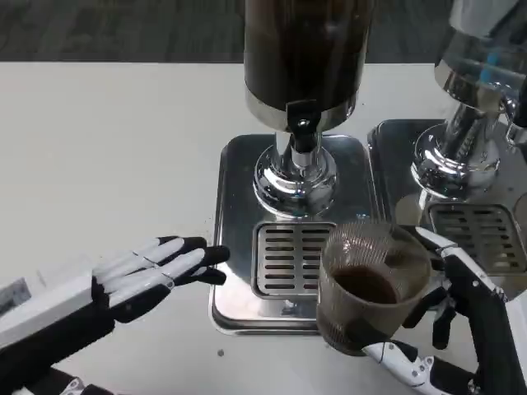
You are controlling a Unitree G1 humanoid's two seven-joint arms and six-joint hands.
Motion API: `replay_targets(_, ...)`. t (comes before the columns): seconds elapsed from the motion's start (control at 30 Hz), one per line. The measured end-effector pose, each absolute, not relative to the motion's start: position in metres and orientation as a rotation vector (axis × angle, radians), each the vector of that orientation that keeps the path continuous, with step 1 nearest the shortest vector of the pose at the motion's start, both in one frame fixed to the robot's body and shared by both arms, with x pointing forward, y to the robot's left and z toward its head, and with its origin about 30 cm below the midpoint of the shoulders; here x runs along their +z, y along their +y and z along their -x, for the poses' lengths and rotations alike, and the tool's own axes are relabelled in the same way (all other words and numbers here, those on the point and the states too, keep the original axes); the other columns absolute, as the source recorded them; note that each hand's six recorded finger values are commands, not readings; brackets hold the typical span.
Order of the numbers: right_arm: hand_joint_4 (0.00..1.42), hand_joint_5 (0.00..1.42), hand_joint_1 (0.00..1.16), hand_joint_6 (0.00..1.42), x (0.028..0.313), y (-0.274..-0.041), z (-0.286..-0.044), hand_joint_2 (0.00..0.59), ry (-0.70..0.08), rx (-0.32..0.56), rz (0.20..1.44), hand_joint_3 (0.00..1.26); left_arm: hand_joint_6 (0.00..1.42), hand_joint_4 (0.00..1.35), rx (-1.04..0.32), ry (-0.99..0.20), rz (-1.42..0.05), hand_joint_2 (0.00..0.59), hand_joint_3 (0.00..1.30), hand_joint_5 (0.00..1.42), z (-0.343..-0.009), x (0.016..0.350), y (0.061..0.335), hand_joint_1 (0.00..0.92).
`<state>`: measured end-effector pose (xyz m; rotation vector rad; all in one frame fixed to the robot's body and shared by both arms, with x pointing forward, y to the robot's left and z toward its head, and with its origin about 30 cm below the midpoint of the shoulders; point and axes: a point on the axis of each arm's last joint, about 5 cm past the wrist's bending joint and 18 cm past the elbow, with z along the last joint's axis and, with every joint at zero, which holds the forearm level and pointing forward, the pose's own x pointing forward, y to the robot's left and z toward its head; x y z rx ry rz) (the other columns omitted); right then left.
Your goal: Grasp the cup under the faucet to collect the drink, then remove the cup.
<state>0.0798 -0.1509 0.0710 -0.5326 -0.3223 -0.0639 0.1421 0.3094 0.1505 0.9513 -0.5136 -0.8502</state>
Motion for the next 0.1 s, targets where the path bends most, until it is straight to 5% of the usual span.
replay_targets(0.1,0.75,0.91,0.68,1.23,0.0711,-0.1507,-0.0798,0.228,-0.323,-0.064,0.531,0.63,0.00,0.00,-0.850,-0.513,-0.951,0.129,0.00,0.00,-0.1421,0.1505,0.3094,0.000)
